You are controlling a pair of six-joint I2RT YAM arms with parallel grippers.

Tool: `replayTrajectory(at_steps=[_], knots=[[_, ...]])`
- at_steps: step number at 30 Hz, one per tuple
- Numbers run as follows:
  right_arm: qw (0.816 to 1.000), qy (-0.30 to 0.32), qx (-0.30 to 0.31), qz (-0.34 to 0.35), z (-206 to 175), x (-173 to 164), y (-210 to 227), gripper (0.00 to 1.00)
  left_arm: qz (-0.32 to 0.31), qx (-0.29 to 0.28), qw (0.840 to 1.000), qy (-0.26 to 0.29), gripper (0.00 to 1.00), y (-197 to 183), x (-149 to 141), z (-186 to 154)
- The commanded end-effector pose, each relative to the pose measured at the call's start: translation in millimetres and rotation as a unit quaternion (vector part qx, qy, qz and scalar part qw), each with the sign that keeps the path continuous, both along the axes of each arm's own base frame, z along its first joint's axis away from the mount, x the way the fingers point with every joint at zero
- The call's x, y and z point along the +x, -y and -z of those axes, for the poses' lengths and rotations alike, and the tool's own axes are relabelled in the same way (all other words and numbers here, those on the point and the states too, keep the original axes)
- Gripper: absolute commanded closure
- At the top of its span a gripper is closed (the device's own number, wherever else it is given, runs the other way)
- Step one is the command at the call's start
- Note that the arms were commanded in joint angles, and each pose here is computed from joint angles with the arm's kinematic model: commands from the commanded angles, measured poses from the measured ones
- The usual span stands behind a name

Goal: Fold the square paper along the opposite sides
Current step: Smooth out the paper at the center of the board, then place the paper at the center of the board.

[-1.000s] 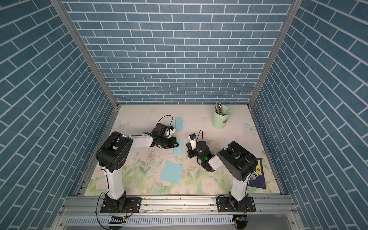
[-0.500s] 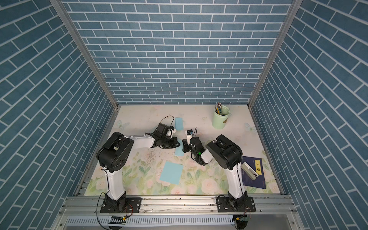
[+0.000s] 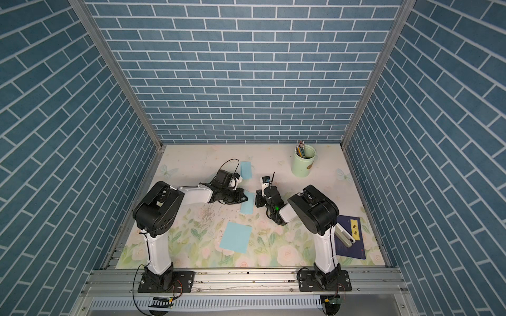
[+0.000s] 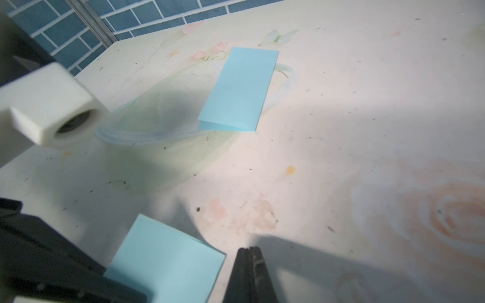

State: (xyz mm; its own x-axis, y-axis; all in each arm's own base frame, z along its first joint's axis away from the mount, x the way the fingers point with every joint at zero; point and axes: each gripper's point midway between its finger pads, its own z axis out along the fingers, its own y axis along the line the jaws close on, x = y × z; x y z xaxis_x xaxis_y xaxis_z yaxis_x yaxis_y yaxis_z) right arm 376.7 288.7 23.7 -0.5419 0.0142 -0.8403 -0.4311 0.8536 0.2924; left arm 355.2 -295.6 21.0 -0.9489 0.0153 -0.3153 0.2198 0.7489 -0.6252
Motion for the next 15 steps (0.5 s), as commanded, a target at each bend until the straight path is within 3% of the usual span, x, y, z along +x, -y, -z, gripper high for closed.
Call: replayTrajectory(at_steps=[1,6,10,12,15], knots=[[0.999,-0.013,-0.031,0.003,5,-9,16,1.00,0.000,0.063,0.997,-0.033,1.00,-21,-17,32],[0.998,0.050,-0.021,-0.018,-44,-7,14,1.00,0.008,0.010,0.999,0.049,1.00,-21,32,-57],[0.998,0.064,-0.009,-0.026,-61,-13,15,1.00,-0.043,-0.002,0.993,0.107,1.00,-57,88,-115],[0.998,0.057,0.000,-0.031,-60,-17,14,1.00,-0.062,0.005,0.991,0.117,1.00,-74,113,-119],[0.998,0.055,0.008,-0.037,-64,-22,15,1.00,-0.084,0.030,0.991,0.103,1.00,-101,148,-97]])
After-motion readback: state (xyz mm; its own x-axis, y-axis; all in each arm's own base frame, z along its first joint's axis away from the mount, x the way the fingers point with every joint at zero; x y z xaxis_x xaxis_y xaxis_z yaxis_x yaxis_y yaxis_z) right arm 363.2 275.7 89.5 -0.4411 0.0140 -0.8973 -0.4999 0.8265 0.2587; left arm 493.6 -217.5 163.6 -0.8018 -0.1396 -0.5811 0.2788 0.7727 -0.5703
